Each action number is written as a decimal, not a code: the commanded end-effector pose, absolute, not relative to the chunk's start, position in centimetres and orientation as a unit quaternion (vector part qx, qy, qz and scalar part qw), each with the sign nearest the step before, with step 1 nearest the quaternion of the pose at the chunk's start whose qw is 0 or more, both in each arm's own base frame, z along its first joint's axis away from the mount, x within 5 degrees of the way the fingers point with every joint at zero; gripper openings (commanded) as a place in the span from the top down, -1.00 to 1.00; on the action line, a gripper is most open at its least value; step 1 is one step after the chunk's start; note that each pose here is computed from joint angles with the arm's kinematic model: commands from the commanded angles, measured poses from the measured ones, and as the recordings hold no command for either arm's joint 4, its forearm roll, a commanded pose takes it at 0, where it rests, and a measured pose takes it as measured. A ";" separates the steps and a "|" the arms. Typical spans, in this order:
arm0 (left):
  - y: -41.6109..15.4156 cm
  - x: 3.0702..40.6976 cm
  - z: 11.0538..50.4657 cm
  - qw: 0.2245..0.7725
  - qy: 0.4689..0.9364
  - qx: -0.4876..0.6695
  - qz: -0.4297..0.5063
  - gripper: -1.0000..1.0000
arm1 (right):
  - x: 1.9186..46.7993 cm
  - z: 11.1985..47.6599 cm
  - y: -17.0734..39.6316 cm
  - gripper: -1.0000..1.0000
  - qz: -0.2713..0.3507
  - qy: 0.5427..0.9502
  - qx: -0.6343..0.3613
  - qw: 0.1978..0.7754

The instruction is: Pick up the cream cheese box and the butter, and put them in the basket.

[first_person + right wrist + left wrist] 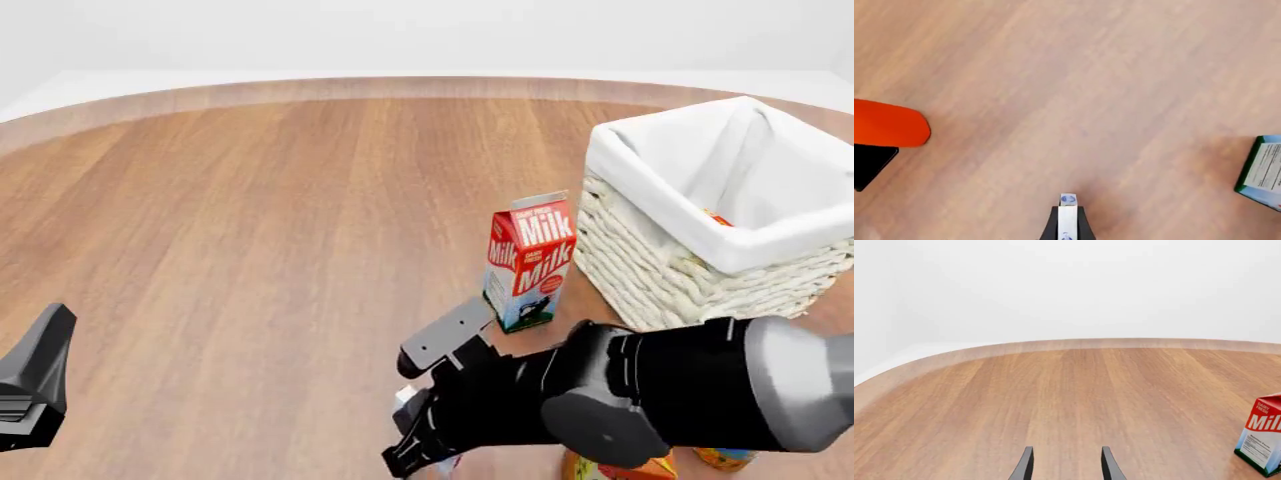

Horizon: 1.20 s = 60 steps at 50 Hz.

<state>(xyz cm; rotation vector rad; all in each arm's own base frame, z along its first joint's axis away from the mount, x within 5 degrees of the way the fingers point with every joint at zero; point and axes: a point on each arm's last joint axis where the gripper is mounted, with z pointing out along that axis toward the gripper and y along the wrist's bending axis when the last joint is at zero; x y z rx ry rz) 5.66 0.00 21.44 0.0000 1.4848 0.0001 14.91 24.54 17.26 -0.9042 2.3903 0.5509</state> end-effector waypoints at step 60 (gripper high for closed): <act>0.0 5.7 21.4 0.737 0.676 0.000 0.000 -1.00 | 12.5 40.4 10.8 1.00 0.236 0.777 -0.239 0.532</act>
